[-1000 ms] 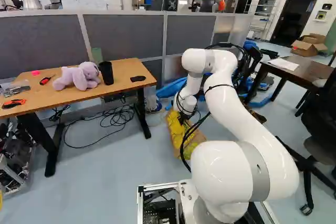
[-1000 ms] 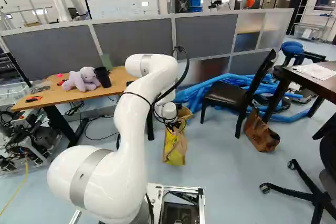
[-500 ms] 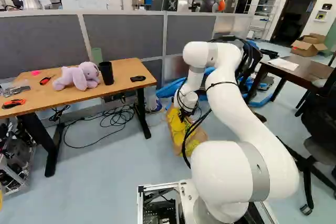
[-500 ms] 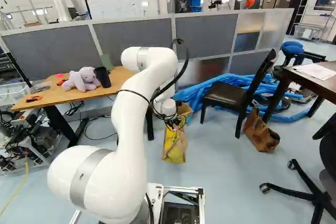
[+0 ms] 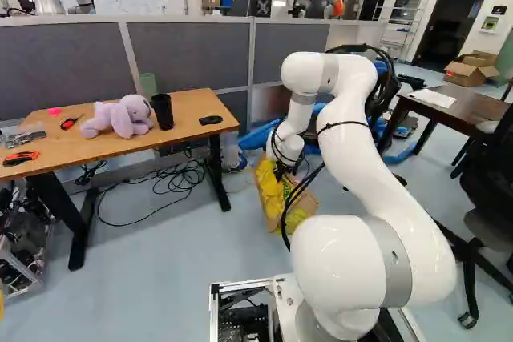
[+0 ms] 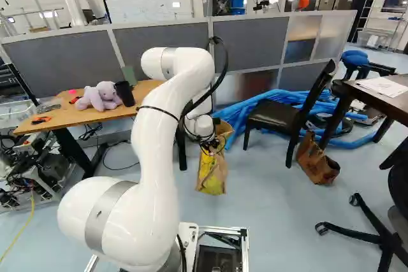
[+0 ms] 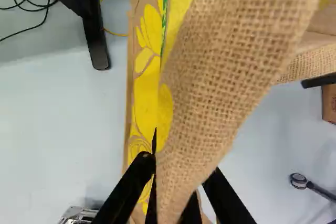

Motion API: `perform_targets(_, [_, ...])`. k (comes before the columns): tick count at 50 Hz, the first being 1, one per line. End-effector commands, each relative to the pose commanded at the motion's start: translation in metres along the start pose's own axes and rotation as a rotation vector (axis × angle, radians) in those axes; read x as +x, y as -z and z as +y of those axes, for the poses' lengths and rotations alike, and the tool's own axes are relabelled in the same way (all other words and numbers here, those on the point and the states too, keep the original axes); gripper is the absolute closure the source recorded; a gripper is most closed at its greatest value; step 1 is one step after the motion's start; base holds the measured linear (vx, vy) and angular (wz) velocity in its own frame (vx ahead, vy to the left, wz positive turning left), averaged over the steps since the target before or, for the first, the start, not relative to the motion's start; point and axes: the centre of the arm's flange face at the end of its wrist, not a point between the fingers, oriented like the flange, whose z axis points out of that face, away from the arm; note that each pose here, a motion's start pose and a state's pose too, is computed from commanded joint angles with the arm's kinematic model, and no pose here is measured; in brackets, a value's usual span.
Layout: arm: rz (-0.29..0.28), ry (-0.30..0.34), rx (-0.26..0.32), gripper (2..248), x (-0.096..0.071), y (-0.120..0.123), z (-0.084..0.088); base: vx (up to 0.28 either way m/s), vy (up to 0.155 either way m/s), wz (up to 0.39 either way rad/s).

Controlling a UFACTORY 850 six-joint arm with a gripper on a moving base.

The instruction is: Pick up the bag on the ground and place it on the table

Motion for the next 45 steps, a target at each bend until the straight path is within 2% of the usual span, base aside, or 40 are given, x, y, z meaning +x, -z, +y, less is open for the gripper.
perform_targets(45, [0.024,0.004,-0.011,227,0.016,0.061,0.002,0.0,0.0,0.0])
